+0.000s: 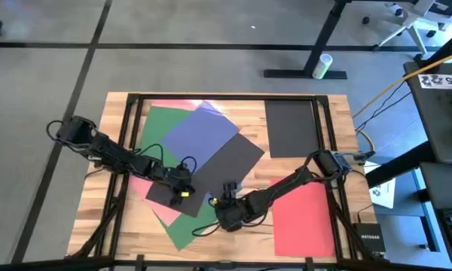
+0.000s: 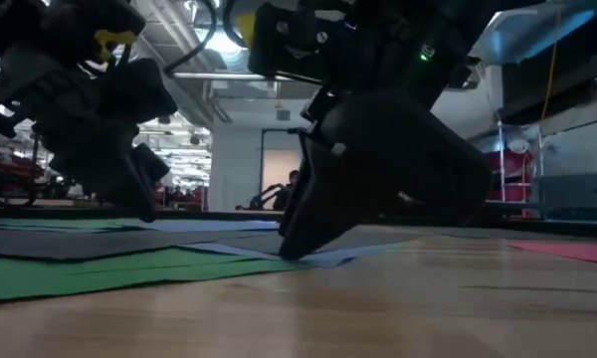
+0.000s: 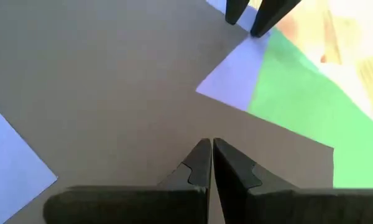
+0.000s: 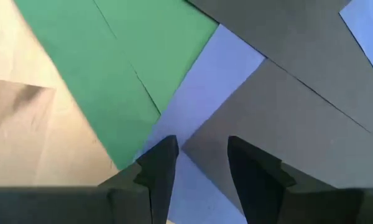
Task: Organize paper
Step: Stack the black paper on top of the other black paper on the table
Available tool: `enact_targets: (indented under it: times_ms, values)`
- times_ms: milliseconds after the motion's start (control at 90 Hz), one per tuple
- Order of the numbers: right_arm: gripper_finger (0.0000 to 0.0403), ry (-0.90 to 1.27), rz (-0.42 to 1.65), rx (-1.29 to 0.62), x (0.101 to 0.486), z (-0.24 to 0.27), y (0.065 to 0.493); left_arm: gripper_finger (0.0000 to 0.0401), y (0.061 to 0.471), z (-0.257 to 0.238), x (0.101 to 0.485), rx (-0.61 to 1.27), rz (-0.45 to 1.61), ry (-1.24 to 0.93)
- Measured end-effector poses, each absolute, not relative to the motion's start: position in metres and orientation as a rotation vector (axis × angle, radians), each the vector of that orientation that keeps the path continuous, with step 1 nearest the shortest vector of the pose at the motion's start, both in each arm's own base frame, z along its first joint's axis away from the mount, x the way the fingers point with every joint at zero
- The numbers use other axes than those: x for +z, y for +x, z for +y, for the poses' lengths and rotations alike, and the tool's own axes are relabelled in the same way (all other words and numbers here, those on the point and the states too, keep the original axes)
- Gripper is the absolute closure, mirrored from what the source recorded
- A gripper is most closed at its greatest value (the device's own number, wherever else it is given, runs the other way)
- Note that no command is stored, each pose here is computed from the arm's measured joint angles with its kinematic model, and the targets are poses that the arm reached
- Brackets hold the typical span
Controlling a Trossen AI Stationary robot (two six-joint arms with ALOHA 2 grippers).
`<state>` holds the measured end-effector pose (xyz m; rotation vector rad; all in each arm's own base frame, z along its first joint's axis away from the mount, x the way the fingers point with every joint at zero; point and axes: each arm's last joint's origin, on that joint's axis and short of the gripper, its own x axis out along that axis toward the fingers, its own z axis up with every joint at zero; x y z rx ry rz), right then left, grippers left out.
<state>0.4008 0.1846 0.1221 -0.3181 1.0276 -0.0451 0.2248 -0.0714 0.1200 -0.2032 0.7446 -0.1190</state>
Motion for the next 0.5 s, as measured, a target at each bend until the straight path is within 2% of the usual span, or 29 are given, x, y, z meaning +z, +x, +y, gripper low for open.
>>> enact_targets:
  times_ms: [500]
  values:
    - [0.0265, -0.316, 0.983, -0.021, 0.137, 0.19, 0.41, 0.0401, 0.228, -0.087, 0.128, -0.207, 0.742, -0.148]
